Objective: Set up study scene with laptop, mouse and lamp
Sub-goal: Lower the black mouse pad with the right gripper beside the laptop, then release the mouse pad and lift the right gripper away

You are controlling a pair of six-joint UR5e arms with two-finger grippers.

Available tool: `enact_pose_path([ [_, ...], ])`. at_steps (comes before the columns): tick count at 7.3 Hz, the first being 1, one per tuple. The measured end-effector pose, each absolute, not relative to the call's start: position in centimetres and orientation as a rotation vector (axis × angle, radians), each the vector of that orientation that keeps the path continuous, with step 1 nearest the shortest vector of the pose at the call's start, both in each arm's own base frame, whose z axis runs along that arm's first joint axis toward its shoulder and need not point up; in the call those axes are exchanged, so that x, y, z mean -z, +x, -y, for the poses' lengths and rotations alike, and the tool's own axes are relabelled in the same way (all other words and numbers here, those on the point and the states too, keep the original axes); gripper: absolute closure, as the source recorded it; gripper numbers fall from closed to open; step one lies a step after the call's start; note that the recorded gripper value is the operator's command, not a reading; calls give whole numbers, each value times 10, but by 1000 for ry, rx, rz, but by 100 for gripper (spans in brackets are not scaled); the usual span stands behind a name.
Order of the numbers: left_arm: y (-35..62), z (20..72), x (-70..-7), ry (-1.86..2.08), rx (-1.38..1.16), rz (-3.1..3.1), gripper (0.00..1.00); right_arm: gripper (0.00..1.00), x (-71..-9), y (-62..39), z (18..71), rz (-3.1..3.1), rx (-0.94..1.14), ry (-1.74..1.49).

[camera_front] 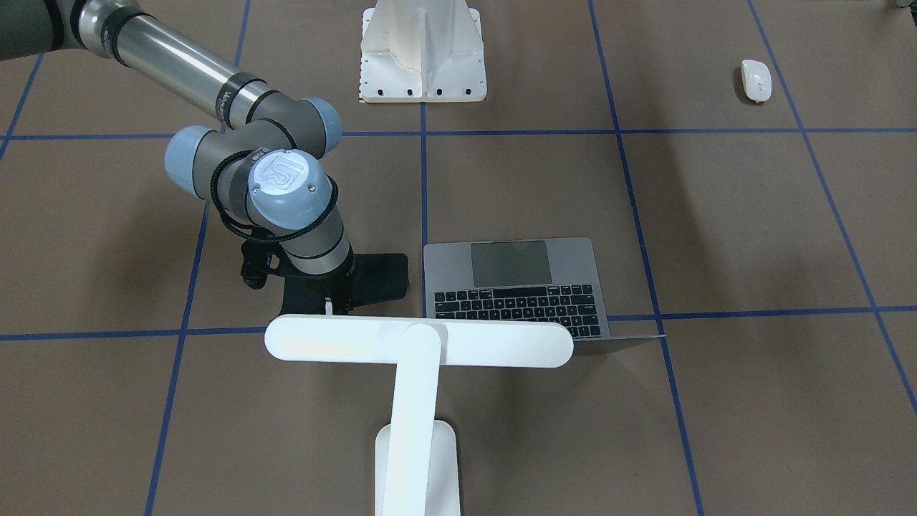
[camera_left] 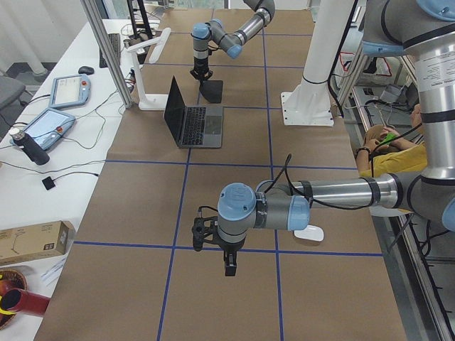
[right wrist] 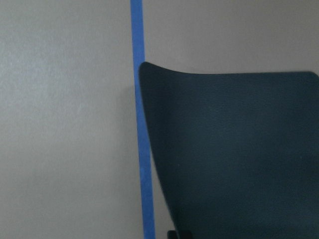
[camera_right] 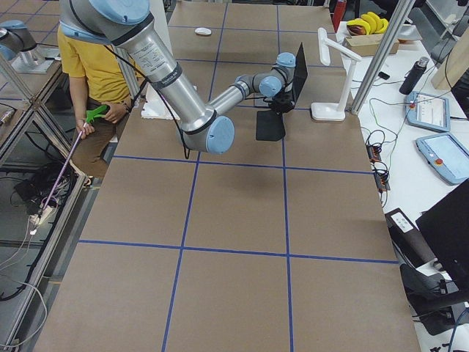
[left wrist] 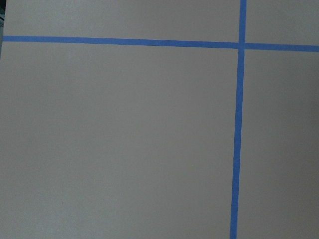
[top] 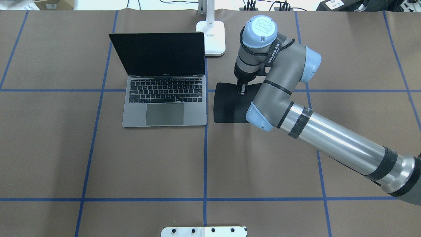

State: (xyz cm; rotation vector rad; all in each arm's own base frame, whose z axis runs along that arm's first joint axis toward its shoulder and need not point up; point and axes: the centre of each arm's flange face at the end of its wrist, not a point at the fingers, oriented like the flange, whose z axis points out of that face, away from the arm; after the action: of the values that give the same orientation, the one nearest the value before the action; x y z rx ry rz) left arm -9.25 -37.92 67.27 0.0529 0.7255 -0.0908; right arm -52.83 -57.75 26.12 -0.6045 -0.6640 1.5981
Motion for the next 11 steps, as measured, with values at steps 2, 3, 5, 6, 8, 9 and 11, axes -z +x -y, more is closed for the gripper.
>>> enact_pose_path([
  [2,-93,382,-675,50,92,-726,0,0,-266,-536,576,665,-1600,-595],
  [3,-93,383,-675,49,92,-726,0,0,-267,-536,575,671,-1596,-592],
  [5,-93,384,-675,51,92,-726,0,0,-257,-530,572,718,-1554,-572],
  [6,-92,386,-672,58,90,-727,0,0,-248,-520,567,766,-1481,-526],
  [8,-92,389,-665,77,81,-728,0,0,-259,-479,556,835,-1285,-405],
  [9,-92,393,-657,94,73,-727,0,0,-273,-451,553,853,-1192,-342],
  [11,-92,403,-636,139,49,-727,0,0,-318,-388,543,842,-911,-186],
])
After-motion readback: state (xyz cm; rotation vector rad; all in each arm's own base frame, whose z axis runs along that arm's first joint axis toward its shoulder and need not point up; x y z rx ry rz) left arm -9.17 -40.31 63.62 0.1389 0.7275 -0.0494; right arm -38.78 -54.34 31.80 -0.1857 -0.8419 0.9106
